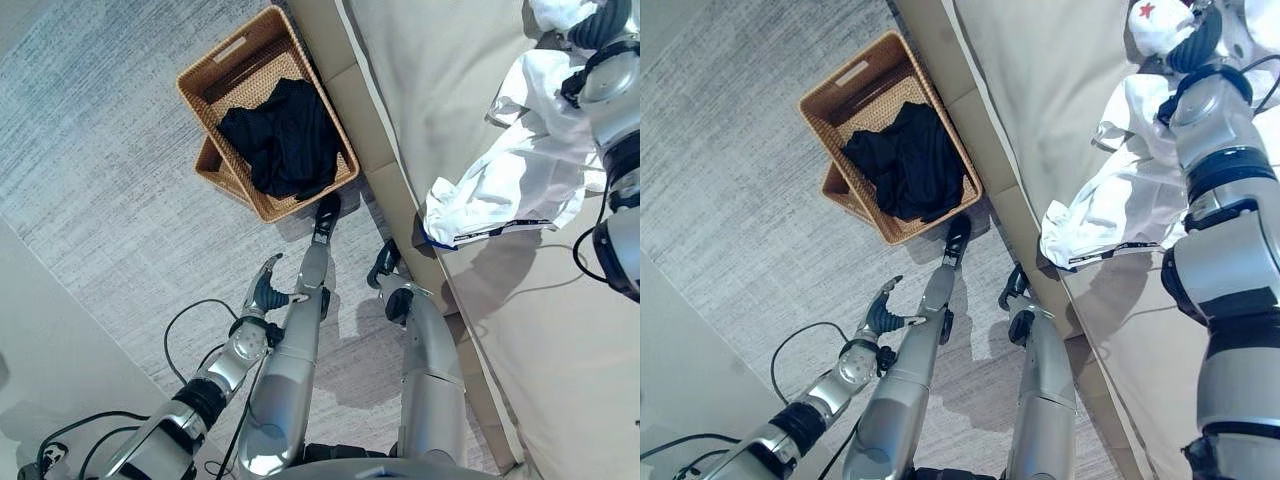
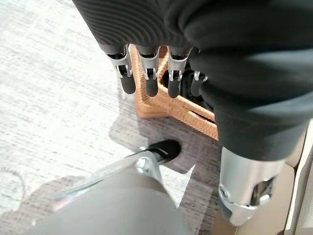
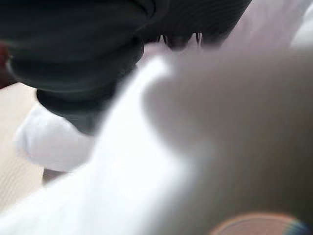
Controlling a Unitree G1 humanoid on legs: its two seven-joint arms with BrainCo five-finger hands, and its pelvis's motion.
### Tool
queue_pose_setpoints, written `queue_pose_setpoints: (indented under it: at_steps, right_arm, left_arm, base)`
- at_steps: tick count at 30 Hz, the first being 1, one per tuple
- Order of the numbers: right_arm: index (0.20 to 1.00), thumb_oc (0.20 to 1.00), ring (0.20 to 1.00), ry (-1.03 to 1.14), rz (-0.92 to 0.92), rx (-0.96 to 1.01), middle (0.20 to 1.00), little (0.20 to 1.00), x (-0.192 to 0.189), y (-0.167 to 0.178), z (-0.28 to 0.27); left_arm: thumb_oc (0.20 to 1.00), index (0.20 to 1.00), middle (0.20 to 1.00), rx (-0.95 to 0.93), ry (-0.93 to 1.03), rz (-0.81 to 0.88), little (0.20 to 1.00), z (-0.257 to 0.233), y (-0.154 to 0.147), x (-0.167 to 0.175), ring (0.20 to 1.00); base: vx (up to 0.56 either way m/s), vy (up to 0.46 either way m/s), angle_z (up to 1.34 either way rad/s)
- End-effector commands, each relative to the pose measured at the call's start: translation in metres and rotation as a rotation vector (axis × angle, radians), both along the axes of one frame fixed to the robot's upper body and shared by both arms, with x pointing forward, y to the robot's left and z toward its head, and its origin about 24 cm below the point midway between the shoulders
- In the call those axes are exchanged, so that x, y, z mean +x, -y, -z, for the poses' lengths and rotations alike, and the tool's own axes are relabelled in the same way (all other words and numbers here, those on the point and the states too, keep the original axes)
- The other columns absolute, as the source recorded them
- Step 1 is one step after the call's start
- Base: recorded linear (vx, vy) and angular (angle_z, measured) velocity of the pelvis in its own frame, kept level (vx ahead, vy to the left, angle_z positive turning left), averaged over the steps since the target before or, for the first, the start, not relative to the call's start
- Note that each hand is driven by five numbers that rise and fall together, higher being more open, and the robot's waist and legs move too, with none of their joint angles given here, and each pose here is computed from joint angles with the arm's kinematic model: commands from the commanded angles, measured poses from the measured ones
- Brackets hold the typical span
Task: Pick up clothes into the bucket
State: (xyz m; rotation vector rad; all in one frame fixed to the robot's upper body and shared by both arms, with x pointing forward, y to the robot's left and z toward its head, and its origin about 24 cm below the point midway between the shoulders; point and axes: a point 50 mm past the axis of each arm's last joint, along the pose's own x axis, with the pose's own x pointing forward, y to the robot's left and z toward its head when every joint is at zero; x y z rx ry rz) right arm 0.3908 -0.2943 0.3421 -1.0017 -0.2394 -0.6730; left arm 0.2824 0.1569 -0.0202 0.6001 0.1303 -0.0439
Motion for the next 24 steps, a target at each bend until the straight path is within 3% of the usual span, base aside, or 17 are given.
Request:
queue_pose_setpoints:
  at_steps: [1,9,11,24]
  right_arm:
    - [0.200,0.200,0.200,0.042,0.126,0.016,0.200,0.200,-0.017,0.034,0.002]
    - [0.200,0.200,0.200,0.331,0.000,-0.023,0.200,0.200,-0.026,0.002,-0.053]
    - [0.200,0.200,0.200,0.480,-0.073,-0.060,0.200,0.200,-0.036,-0.019,-0.078]
    - [0.200,0.200,0.200,0.915,-0.208,-0.208,0.200,0.200,-0.087,-0.062,-0.119]
  left_arm:
    - [1.000,1.000,1.000,-0.047,0.051,-0.001,1.000,-0.008,0.014,0.005,1.000]
    - [1.000,1.000,1.000,-0.012,0.087,-0.032,1.000,-0.011,0.006,0.008,1.000]
    - [1.000,1.000,1.000,0.005,0.083,-0.052,1.000,-0.008,0.000,0.007,1.000]
    - [1.000,1.000,1.000,-0.019,0.090,-0.088,1.000,-0.005,-0.015,-0.004,1.000]
  base:
    - [-0.10,0.039,-0.02]
    - [-0.05,0.010,-0.05]
    - [-0.06,0.010,-0.03]
    - [-0.04,0.010,-0.14]
